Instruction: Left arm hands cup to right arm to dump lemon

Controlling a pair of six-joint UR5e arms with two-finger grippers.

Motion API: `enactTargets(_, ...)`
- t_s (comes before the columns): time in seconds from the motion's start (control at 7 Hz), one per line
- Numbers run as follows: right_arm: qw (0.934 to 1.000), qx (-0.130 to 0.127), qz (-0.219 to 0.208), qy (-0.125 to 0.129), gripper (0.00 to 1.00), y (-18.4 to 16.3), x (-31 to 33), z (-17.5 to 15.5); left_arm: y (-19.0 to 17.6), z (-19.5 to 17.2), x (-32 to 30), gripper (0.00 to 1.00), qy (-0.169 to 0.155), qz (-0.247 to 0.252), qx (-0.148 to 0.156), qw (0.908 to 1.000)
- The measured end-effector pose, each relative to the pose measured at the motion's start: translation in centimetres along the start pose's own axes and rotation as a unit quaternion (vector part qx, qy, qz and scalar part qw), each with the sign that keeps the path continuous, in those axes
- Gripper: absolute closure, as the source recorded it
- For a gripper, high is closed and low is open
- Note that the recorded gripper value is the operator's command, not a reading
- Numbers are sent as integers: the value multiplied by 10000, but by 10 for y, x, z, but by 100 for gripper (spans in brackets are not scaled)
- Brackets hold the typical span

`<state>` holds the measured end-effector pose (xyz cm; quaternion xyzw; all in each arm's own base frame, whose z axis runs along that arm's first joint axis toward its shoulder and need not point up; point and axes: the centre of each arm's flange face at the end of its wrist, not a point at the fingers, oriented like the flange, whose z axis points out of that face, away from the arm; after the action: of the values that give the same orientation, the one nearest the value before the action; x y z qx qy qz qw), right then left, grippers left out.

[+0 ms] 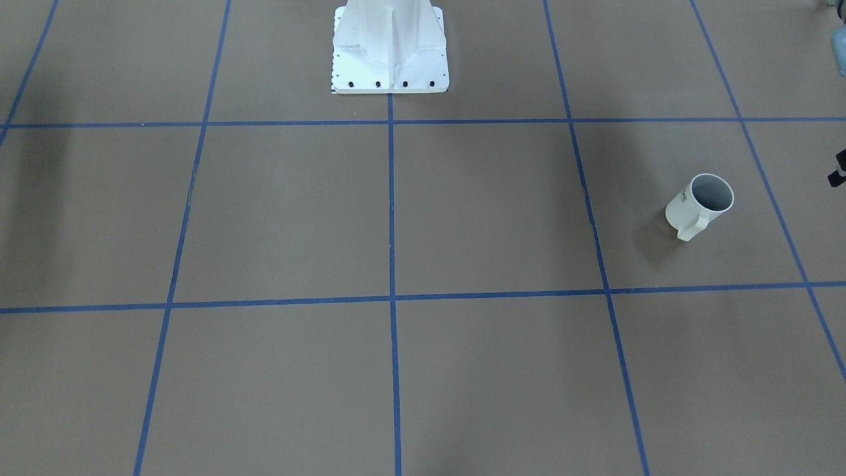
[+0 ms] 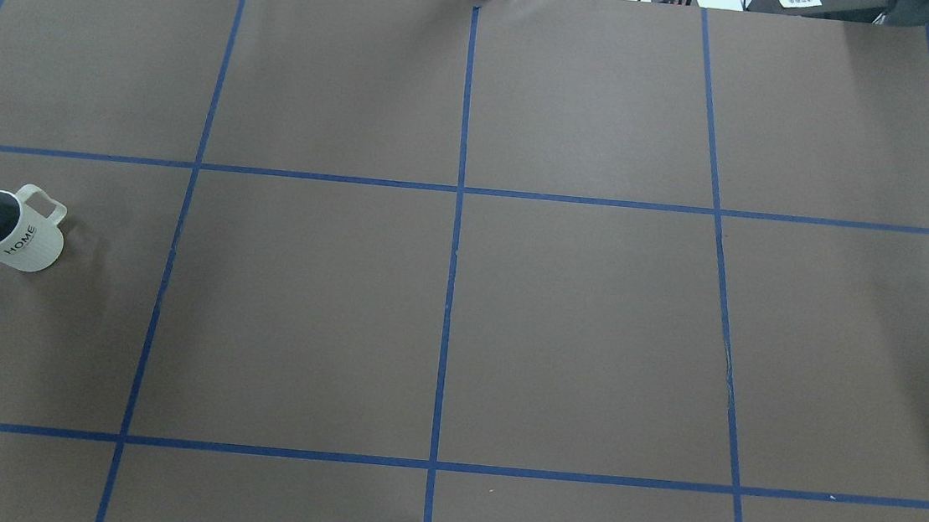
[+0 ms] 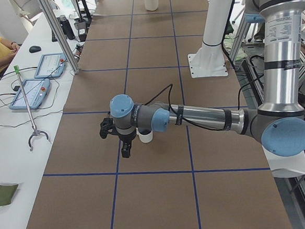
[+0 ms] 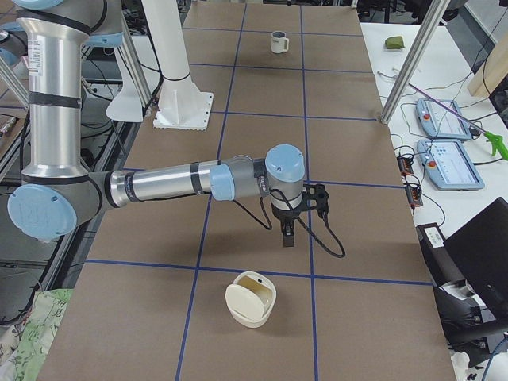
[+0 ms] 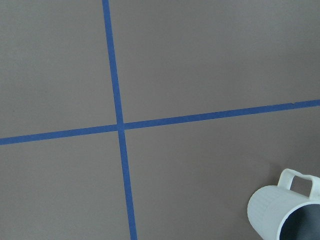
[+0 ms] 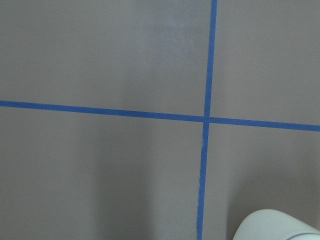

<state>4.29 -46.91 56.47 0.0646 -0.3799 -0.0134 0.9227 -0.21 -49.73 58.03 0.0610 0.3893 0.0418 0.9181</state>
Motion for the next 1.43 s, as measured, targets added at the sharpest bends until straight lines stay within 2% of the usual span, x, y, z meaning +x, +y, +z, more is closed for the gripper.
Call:
enactTargets(0.29, 9998, -49, -176, 59, 0, -1, -14, 5, 11, 2, -9, 0, -24, -104, -34, 9999)
enactTargets(0.57, 9998, -49, -174, 104, 0, 3, -16, 4, 13, 4, -11, 0, 16, -146, -53, 9999)
enactTargets(0.86, 9995, -67, -175, 263, 0, 1, -12, 7, 9, 0, -3, 0, 172, -104, -25, 9998)
enactTargets(1.43, 9989, -209, -294, 293, 0, -5, -22, 20, 14, -3, -1, 0, 192, -103, -28, 9998)
